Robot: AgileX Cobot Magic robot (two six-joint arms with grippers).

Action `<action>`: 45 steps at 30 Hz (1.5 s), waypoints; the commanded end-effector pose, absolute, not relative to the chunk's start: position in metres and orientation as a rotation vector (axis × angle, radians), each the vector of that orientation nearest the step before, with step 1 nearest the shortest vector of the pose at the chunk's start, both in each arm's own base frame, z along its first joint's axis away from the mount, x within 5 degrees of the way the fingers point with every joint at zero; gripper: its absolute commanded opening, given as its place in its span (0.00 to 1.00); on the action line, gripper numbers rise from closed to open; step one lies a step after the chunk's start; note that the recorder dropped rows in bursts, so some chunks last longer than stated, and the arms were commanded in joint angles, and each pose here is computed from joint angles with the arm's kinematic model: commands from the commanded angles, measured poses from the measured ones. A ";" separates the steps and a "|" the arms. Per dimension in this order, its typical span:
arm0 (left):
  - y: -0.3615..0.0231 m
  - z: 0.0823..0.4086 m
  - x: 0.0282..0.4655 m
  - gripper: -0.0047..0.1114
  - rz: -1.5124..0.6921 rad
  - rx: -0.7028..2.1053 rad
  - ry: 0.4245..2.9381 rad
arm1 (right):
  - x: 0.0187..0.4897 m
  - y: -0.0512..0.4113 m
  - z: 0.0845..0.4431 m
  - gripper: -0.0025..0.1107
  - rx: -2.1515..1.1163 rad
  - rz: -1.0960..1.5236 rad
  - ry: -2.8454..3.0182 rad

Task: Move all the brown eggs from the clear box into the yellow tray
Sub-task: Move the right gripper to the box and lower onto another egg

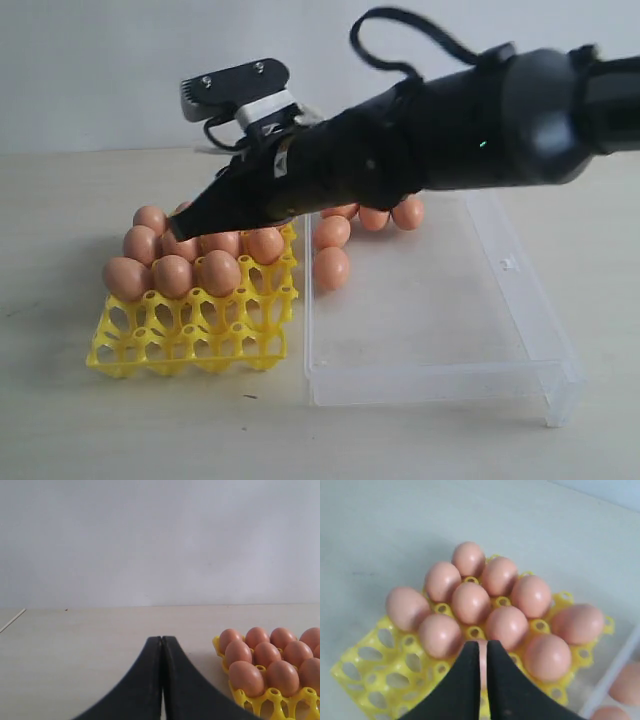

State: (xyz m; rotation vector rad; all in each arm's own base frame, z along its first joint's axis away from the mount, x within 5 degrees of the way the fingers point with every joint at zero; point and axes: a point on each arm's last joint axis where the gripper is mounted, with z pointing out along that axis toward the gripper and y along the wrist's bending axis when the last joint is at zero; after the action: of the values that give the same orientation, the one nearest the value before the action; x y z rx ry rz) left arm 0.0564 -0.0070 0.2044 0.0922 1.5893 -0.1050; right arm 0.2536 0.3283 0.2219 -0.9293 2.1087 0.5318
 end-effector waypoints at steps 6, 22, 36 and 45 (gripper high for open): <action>-0.007 0.204 0.056 0.04 -0.116 0.086 1.585 | 0.288 0.257 0.230 0.02 -0.867 0.272 2.580; -0.007 0.204 0.056 0.04 -0.116 0.086 1.585 | 0.346 0.260 0.179 0.51 -0.418 0.564 2.837; -0.007 0.204 0.056 0.04 -0.116 0.086 1.585 | 0.359 0.268 0.139 0.52 -0.355 0.530 2.917; -0.007 0.204 0.056 0.04 -0.116 0.086 1.585 | 0.369 0.275 0.136 0.52 -0.333 0.547 2.878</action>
State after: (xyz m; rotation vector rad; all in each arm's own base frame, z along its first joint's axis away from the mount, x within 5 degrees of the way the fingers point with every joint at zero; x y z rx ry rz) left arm 0.0564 -0.0070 0.2044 0.0922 1.5893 -0.1050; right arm 0.3627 0.2735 0.1350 -0.3514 2.9059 0.5389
